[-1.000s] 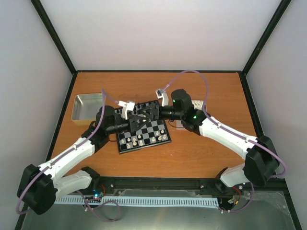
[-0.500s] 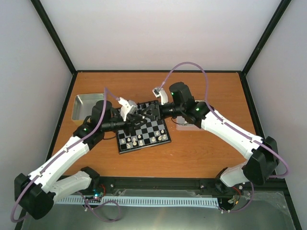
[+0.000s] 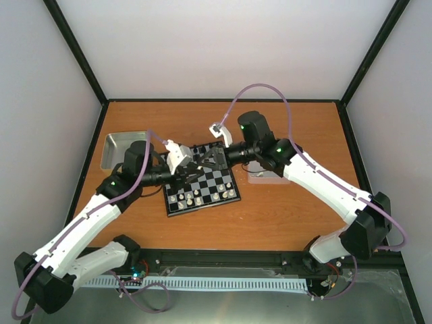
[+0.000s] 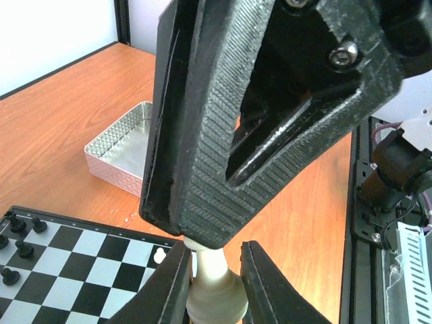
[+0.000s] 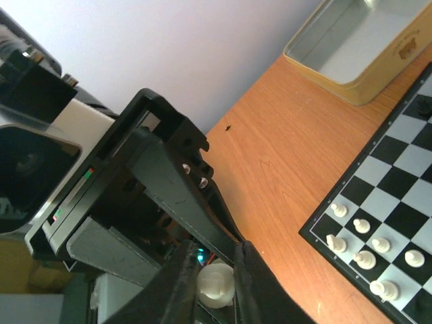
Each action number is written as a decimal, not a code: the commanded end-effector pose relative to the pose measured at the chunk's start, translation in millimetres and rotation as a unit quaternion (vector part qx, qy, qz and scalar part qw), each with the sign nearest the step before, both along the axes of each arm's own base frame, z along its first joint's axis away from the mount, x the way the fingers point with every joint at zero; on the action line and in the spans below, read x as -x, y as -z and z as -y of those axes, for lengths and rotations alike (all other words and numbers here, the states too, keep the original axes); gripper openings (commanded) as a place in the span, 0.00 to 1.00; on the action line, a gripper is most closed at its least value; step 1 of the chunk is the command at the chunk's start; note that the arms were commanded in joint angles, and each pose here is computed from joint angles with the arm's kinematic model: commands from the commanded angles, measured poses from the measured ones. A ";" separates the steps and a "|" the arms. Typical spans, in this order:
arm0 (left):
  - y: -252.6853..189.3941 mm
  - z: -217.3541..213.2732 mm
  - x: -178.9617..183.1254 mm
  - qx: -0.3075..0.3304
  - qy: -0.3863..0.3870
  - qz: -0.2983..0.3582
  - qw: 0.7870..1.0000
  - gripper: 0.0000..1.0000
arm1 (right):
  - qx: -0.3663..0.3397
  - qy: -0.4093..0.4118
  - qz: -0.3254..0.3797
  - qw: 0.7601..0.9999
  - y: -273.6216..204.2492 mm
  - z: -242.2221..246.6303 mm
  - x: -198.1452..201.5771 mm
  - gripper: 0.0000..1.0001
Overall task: Set up the chess pieces on the board
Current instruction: Place the chess piece on the chessboard.
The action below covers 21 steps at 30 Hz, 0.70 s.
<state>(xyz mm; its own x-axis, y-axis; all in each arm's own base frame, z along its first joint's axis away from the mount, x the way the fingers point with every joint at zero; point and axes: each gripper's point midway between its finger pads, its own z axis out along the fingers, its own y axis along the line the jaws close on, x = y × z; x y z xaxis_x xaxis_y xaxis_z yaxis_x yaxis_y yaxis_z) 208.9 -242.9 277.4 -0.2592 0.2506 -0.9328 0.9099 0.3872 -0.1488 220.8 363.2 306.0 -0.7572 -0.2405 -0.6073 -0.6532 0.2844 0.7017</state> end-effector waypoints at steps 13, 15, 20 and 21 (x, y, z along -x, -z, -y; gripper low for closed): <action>6.3 -28.1 -23.3 -0.006 -0.133 -0.028 0.991 0.78 | 0.104 0.133 0.144 0.975 44.5 30.0 -44.7 0.04; 10.3 -41.1 -29.5 -0.004 -0.183 -0.034 0.983 0.79 | 0.146 0.162 0.180 0.959 66.9 37.6 -53.3 0.03; -3.4 -82.1 -43.7 0.027 -0.317 -0.022 0.948 0.81 | 0.262 0.191 0.224 0.919 133.5 46.0 -64.6 0.03; -9.1 -89.2 -45.0 0.035 -0.336 -0.017 0.941 0.82 | 0.271 0.183 0.229 0.917 141.8 42.3 -62.1 0.03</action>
